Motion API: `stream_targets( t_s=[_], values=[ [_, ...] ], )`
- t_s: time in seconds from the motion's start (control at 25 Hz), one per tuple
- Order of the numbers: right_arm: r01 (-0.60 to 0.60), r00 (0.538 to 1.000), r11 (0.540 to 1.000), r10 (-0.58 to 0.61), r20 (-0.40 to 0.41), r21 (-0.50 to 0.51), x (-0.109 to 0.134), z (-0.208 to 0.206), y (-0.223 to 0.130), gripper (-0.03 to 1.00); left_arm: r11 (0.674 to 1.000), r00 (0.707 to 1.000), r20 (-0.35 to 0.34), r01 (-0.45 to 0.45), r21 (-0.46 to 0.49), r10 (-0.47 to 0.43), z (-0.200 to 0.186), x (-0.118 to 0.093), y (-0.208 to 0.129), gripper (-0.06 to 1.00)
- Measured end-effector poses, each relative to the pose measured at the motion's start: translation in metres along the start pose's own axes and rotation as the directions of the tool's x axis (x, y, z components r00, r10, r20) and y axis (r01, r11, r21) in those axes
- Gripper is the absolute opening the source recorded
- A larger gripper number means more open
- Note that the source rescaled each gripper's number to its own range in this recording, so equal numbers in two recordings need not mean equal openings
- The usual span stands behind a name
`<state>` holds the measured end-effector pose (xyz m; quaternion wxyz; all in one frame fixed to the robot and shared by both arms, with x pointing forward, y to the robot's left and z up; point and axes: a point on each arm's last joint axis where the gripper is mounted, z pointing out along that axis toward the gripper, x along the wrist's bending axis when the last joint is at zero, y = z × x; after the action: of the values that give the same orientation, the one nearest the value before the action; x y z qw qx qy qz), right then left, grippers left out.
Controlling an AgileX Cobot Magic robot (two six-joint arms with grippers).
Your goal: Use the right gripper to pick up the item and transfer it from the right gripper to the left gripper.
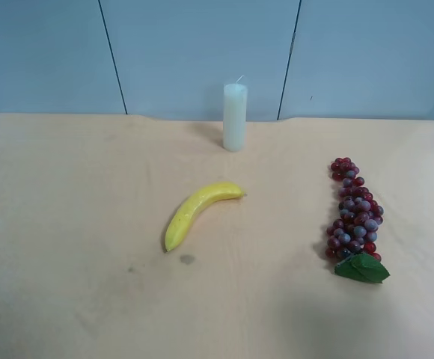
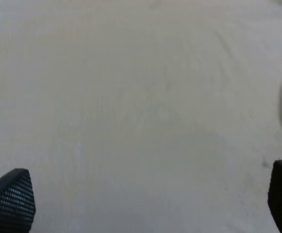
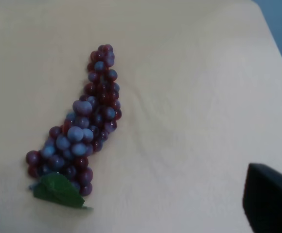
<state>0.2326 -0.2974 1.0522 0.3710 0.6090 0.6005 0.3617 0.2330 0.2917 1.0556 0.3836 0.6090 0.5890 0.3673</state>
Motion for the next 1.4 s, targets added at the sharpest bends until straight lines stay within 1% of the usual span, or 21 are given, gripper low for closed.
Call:
stream_targets(
  t_s=[0.08,0.2,0.28,0.44,0.56,0.72,0.88,1.08,1.32,1.4],
  values=[
    [-0.002,1.0,1.0,0.002,-0.003,0.026,0.0,0.003,0.002,1.0,1.0,1.0,0.0,0.0,0.0,0.0,0.0,0.0,0.0,0.93],
    [-0.018,1.0,0.995,0.021,-0.022,0.102,0.001,0.013,0.013,1.0,1.0,1.0,0.0,0.0,0.0,0.0,0.0,0.0,0.0,0.93],
    [-0.025,0.999,0.995,0.028,-0.032,0.101,0.001,0.013,0.027,1.0,1.0,1.0,0.0,0.0,0.0,0.0,0.0,0.0,0.0,0.93],
    [-0.036,0.999,0.993,0.035,0.008,0.111,-0.003,0.021,0.05,1.0,1.0,1.0,0.0,0.0,0.0,0.0,0.0,0.0,0.0,0.93],
    [-0.07,0.997,0.982,0.065,0.03,0.176,-0.004,0.034,0.06,1.0,1.0,1.0,0.0,0.0,0.0,0.0,0.0,0.0,0.0,0.93],
    [-0.071,0.997,0.952,0.058,0.051,0.299,-0.004,0.063,0.066,1.0,1.0,1.0,0.0,0.0,0.0,0.0,0.0,0.0,0.0,0.93],
    [-0.085,0.996,0.919,0.066,0.063,0.385,-0.003,0.097,0.071,1.0,1.0,1.0,0.0,0.0,0.0,0.0,0.0,0.0,0.0,0.93],
    [-0.092,0.995,0.864,0.063,0.074,0.496,-0.002,0.141,0.074,1.0,1.0,1.0,0.0,0.0,0.0,0.0,0.0,0.0,0.0,0.93],
    [-0.081,0.996,0.823,0.04,0.084,0.563,-0.002,0.189,0.102,1.0,1.0,1.0,0.0,0.0,0.0,0.0,0.0,0.0,0.0,0.93],
    [-0.096,0.994,0.807,0.047,0.099,0.582,-0.005,0.209,0.111,1.0,1.0,1.0,0.0,0.0,0.0,0.0,0.0,0.0,0.0,0.93]
  ],
)
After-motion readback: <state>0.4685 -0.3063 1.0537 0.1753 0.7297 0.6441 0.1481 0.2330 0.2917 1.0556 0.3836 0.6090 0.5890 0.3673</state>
